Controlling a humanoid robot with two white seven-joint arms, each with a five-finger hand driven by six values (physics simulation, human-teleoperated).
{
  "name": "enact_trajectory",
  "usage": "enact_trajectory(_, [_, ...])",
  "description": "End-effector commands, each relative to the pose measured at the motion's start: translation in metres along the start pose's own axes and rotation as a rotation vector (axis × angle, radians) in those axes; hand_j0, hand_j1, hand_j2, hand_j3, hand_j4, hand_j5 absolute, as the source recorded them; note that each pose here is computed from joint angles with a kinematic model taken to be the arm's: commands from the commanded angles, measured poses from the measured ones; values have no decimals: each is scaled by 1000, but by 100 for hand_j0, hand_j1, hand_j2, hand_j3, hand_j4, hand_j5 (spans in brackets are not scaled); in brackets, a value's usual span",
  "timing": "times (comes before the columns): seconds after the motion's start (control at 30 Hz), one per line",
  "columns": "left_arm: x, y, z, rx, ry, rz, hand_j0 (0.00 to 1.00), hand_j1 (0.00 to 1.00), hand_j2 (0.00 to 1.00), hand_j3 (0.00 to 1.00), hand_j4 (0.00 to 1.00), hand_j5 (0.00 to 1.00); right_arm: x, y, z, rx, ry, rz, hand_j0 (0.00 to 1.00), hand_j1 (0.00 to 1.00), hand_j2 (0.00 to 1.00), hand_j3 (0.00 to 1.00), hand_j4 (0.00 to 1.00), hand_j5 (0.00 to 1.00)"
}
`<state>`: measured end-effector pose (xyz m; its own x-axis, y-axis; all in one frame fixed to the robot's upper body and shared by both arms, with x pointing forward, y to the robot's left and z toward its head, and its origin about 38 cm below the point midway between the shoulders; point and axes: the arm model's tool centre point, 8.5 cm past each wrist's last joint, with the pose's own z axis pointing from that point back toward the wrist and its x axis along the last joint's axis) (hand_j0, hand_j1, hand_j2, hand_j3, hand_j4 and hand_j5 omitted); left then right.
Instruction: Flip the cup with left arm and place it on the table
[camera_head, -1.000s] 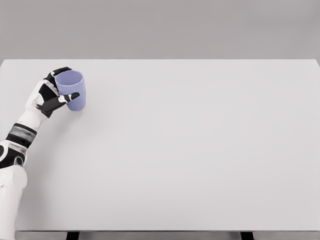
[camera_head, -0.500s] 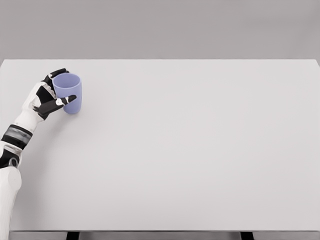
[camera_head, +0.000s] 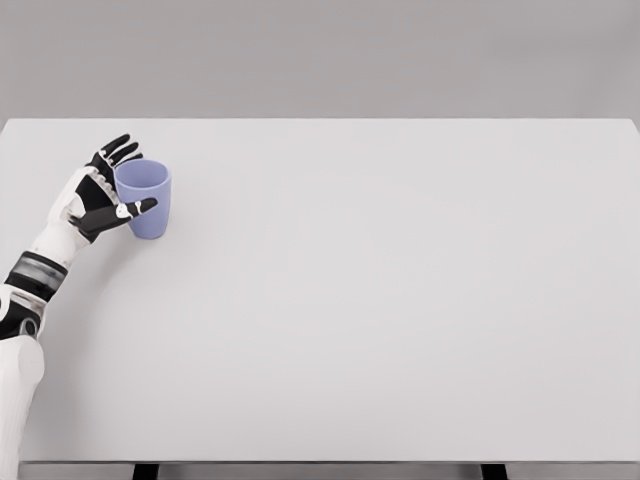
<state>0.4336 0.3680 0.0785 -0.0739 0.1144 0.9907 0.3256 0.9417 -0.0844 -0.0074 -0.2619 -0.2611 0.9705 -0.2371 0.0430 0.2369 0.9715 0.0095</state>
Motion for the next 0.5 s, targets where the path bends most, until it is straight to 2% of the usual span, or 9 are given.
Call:
enact_trajectory(0.0, [2, 0, -1, -2, -9, 0, 97, 97, 97, 97, 97, 97, 0, 0, 0, 0, -1, 0, 100, 100, 100, 100, 100, 100])
enact_trajectory(0.47, [2, -3, 9, -11, -9, -16, 100, 100, 100, 100, 100, 100, 0, 0, 0, 0, 1, 0, 100, 100, 100, 100, 100, 100])
